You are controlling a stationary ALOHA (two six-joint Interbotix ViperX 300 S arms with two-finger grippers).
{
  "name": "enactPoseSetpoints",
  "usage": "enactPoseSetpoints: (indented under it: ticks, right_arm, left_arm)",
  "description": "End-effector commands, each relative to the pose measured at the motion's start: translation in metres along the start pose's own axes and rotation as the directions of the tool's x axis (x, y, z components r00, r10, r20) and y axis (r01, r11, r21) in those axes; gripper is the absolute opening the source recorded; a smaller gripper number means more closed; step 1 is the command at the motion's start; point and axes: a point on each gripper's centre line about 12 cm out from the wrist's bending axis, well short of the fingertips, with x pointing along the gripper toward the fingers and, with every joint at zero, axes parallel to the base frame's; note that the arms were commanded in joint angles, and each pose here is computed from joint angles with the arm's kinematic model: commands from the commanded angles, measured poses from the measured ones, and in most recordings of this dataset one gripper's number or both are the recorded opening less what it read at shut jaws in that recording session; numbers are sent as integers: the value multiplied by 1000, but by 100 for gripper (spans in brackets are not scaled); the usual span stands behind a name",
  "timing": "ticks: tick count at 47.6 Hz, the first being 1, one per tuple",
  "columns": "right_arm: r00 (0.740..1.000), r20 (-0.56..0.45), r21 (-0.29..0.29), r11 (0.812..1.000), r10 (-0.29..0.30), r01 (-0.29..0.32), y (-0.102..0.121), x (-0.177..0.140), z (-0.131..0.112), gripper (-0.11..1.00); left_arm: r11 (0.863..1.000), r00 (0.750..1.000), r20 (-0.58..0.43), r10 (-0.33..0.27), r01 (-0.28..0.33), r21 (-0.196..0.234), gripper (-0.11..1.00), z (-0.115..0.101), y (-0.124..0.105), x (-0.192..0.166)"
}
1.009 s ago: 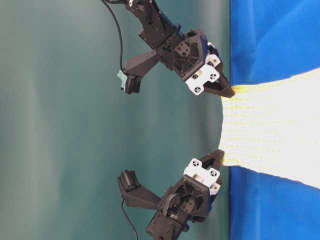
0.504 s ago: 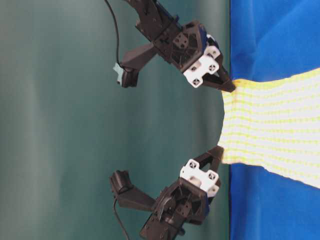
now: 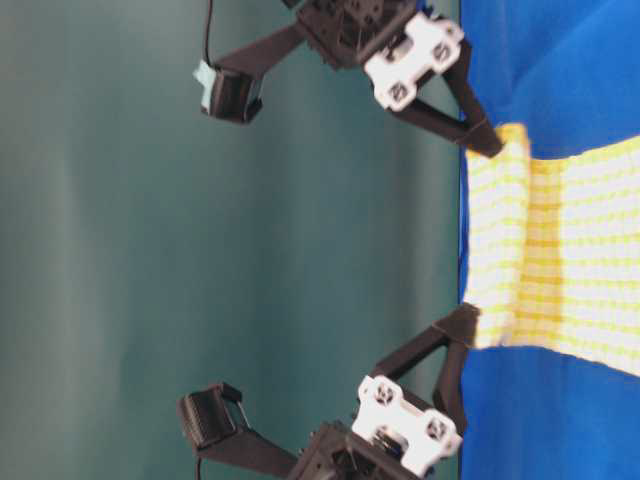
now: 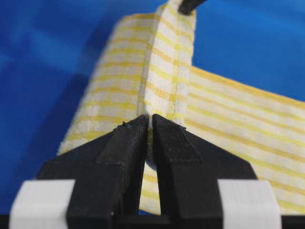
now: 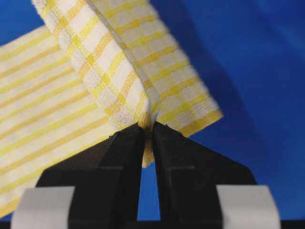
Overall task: Fold the yellow towel.
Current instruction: 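Pull the top end down toward the bottom end, folding the strip, then open both grippers and release the folded towel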
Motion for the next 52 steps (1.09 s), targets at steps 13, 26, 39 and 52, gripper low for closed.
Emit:
enactPoseSetpoints:
  ticks: [13,26,39,52]
  right_arm:
    - [993,-7,-50,992,117,-117,47,-14,-18,7]
    - [984,-26,-72,981,177,-178,72,-19,-33,7]
    - [979,-31,-90,975,201,-203,83,-19,-37,7]
    - [976,-56,-107,971,210,-215,91,-13,-45,7]
  left_arm:
    - [980,982,-8,-190,190,64,3,-14,-76,-14]
    - [962,967,-37,-252,255,99,3,-25,-102,-20]
    - [962,967,-64,-247,253,104,3,-33,-100,-23]
    - [961,966,-79,-247,255,105,3,-37,-103,-16]
